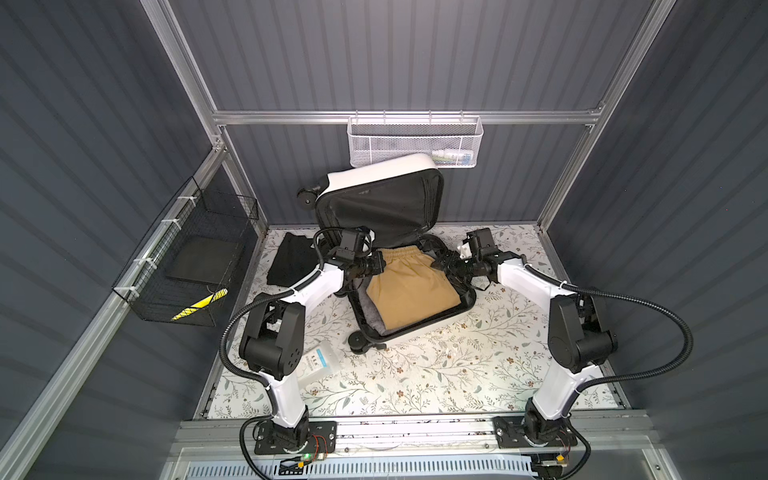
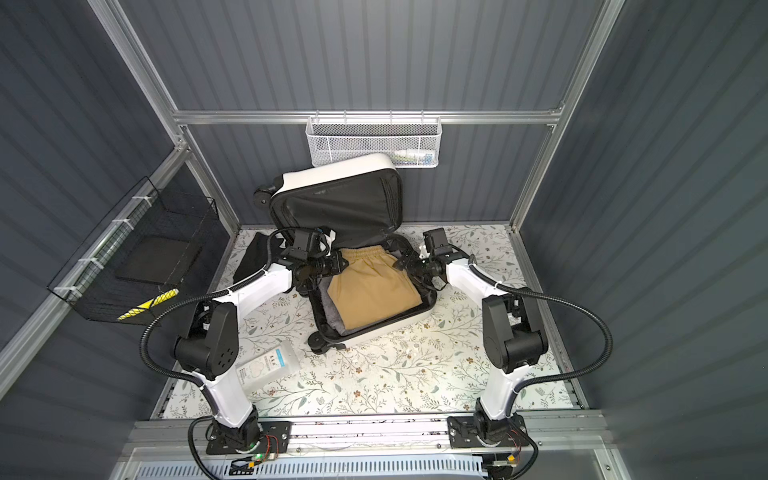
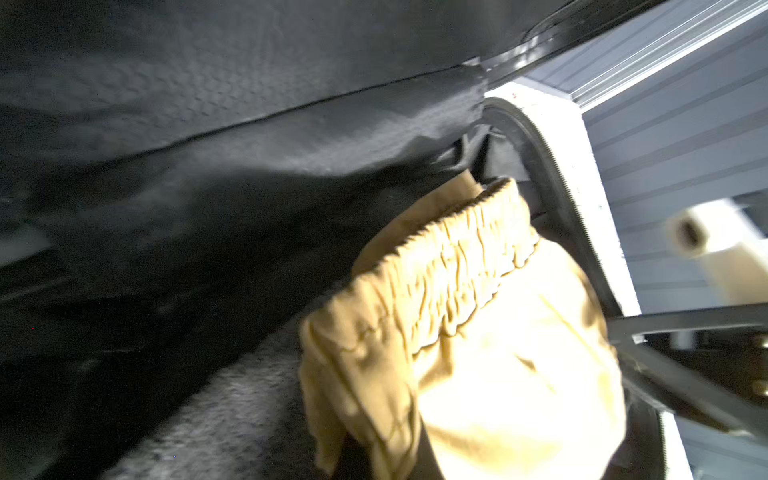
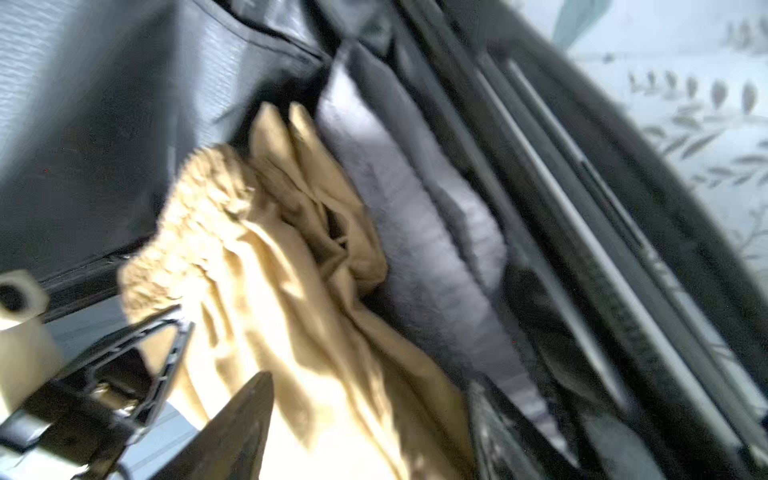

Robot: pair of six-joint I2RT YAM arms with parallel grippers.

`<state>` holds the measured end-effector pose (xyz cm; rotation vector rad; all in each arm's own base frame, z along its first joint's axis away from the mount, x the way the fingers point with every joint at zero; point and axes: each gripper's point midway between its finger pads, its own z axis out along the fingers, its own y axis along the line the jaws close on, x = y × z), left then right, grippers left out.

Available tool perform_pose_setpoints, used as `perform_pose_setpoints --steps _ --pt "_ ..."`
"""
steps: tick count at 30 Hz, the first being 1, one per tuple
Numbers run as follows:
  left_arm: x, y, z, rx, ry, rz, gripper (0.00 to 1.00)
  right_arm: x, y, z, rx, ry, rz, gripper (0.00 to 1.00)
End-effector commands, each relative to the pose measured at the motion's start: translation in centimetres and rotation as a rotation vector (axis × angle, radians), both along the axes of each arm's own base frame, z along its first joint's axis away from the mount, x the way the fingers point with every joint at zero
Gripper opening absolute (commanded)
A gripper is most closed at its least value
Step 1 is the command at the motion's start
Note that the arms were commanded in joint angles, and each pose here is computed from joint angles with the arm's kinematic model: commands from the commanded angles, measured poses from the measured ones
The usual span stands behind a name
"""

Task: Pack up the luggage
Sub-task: 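Press the trousers into the suitcase base with both grippers, tucking the ends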

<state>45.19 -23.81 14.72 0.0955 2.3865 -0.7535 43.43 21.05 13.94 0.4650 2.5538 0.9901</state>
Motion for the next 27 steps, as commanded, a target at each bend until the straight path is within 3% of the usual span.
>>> perform_pose_setpoints --steps 1,3,7,12,15,19,27 --pt "0.1 1.7 -2.1 0.059 0.041 0.031 0.74 0.1 -1.0 2.7 -0.047 -0.055 0.0 0.77" --pt "-0.2 1.7 -1.4 0.051 0.033 0.023 0.99 0.1 -1.4 3.5 -0.051 -0.079 -0.006 0.77" --pt "-0.8 1.3 1.6 0.005 -0.002 0.004 1.0 -1.0 -1.6 4.1 -0.038 -0.083 -0.001 0.76" --pt "-2.7 0.0 7.2 -0.133 -0.051 -0.055 1.0 -3.0 -1.1 3.6 0.006 -0.072 0.01 0.75" --pt "-4.0 -1.0 8.5 -0.18 -0.057 -0.085 1.0 -3.8 -0.7 2.8 0.02 -0.064 0.02 0.75" --pt "-5.2 -2.8 7.2 -0.184 -0.031 -0.121 1.0 -4.3 -0.1 1.1 0.044 -0.029 0.022 0.74" --pt "-5.7 -3.8 1.1 -0.153 0.053 -0.109 1.0 -4.8 0.1 -1.7 0.046 0.03 0.003 0.74"
